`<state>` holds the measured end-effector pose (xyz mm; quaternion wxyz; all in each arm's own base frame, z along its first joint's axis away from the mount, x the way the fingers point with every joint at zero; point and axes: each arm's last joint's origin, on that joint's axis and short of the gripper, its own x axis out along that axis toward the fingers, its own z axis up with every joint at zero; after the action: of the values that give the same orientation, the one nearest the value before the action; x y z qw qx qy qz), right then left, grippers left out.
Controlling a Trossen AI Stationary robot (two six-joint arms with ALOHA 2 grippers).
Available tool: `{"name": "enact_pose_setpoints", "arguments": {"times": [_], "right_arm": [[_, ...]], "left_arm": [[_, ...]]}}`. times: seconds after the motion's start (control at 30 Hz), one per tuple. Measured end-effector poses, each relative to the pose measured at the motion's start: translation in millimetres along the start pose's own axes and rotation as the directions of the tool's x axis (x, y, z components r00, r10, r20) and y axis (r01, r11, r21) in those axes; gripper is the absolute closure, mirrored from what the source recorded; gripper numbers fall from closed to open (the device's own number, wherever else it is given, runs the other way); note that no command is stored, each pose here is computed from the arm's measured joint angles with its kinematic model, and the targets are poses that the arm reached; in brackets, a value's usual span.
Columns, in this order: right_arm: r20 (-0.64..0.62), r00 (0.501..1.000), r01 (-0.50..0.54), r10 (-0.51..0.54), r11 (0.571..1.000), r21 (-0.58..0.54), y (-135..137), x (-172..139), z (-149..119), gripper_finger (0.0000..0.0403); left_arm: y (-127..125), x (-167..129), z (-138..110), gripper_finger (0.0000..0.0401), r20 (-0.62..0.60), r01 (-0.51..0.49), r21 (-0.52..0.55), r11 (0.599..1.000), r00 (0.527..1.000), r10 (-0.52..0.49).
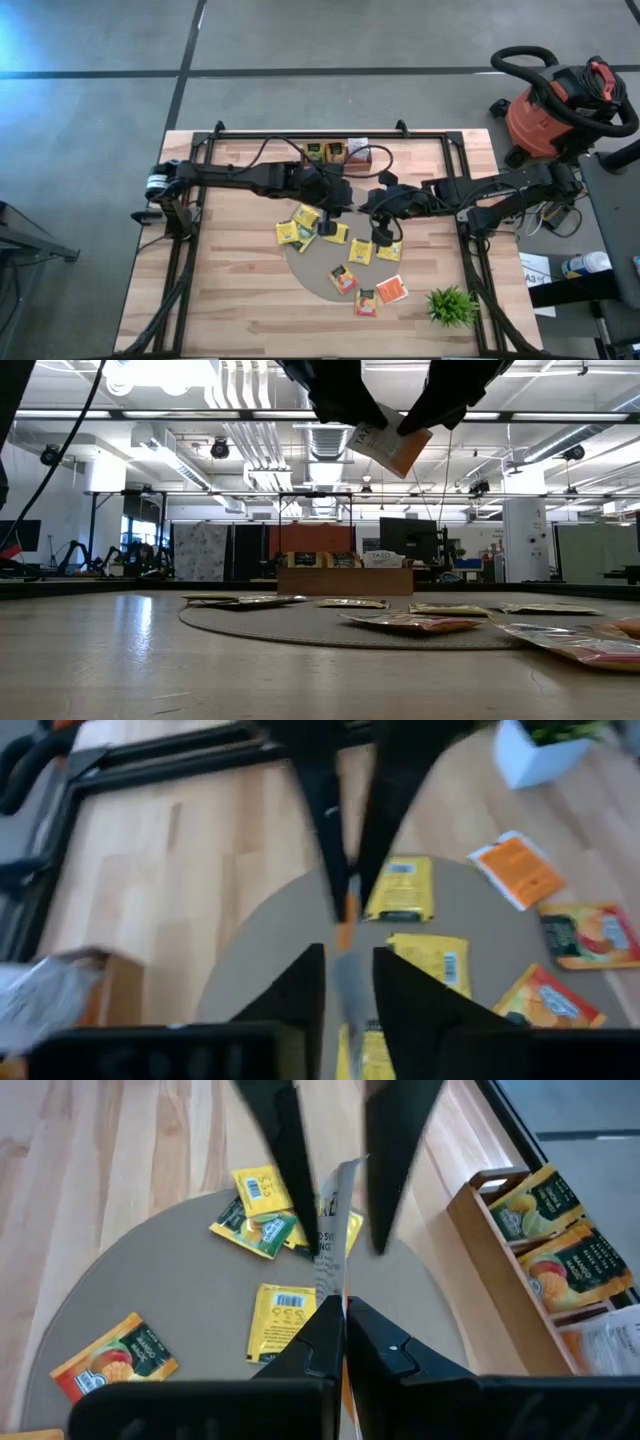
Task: Pick & Place Tea
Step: Put the top white tea bag into the right compartment of the wooden organizer
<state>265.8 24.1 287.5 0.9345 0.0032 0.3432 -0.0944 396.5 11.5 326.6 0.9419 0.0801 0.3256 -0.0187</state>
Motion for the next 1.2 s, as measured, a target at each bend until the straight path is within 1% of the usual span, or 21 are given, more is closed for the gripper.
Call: {"name": "enact_pose_setpoints", "arguments": {"times": [0.13, 0.2, 0.3, 0.4, 0.47, 0.5, 0.53, 0.6, 0.67, 0.73, 0.83, 0.93, 1.03, 1.13, 1.2], "right_arm": [[0.003, 1.000, 0.021, -0.021, 0.999, 0.031, -1.3, -1.8, -1.4, 0.0394], [0.009, 1.000, 0.026, -0.026, 0.999, 0.045, -2.2, -4.5, -2.1, 0.0394], [0.023, 0.999, 0.035, -0.037, 0.996, 0.081, -4.0, -9.1, -3.6, 0.0394], [0.069, 0.995, 0.063, -0.070, 0.992, 0.108, -6.7, -16.0, -3.5, 0.0394], [0.116, 0.989, 0.073, -0.090, 0.987, 0.142, -8.6, -19.7, -5.0, 0.0394], [0.160, 0.983, 0.063, -0.090, 0.984, 0.167, -9.2, -21.5, -4.5, 0.0394], [0.211, 0.973, 0.050, -0.092, 0.979, 0.197, -9.9, -23.4, -4.0, 0.0394], [0.297, 0.949, 0.027, -0.101, 0.969, 0.244, -10.9, -24.7, -5.9, 0.0394], [0.388, 0.914, -0.005, -0.118, 0.954, 0.300, -11.7, -24.2, -7.8, 0.0394], [0.440, 0.889, -0.034, -0.127, 0.940, 0.339, -12.3, -20.6, -14.0, 0.0394], [0.509, 0.849, -0.080, -0.141, 0.919, 0.387, -12.4, -16.8, -18.5, 0.0394], [0.548, 0.824, -0.119, -0.143, 0.902, 0.415, -11.3, -12.7, -18.5, 0.0394], [0.566, 0.812, -0.134, -0.142, 0.898, 0.418, -9.9, -8.6, -16.8, 0.0394], [0.578, 0.805, -0.147, -0.137, 0.897, 0.417, -8.8, -7.3, -13.1, 0.0394], [0.581, 0.803, -0.151, -0.133, 0.897, 0.415, -8.5, -7.6, -11.0, 0.0394]], "left_arm": [[2.3, -12.1, -2.4, 0.0285, -0.053, -0.089, -0.054, 0.995, 0.995, 0.086], [3.2, -20.9, -4.0, 0.0278, -0.081, -0.117, -0.076, 0.990, 0.991, 0.111], [5.8, -35.0, -8.5, 0.0276, -0.089, -0.134, -0.130, 0.982, 0.988, 0.123], [7.7, -48.6, -14.8, 0.0275, -0.039, -0.145, -0.199, 0.969, 0.989, 0.140], [7.2, -53.2, -21.7, 0.0275, 0.027, -0.144, -0.260, 0.955, 0.987, 0.156], [6.3, -54.5, -27.1, 0.0275, 0.062, -0.139, -0.293, 0.946, 0.985, 0.164], [5.2, -55.2, -32.8, 0.0275, 0.100, -0.129, -0.328, 0.936, 0.980, 0.171], [2.9, -57.0, -42.5, 0.0275, 0.220, -0.083, -0.404, 0.911, 0.958, 0.185], [0.8, -59.7, -52.3, 0.0275, 0.343, -0.024, -0.465, 0.885, 0.916, 0.206], [-0.9, -61.8, -60.3, 0.0275, 0.461, 0.048, -0.509, 0.859, 0.858, 0.225], [-3.4, -58.9, -72.0, 0.0275, 0.549, 0.140, -0.554, 0.821, 0.803, 0.233], [-4.7, -53.3, -76.8, 0.0275, 0.564, 0.191, -0.578, 0.794, 0.796, 0.219], [-6.2, -43.9, -81.0, 0.0275, 0.540, 0.209, -0.595, 0.776, 0.819, 0.194], [-5.6, -37.9, -78.1, 0.0275, 0.534, 0.210, -0.600, 0.772, 0.823, 0.192], [-4.4, -37.4, -72.3, 0.0275, 0.549, 0.218, -0.596, 0.773, 0.813, 0.194]]}}
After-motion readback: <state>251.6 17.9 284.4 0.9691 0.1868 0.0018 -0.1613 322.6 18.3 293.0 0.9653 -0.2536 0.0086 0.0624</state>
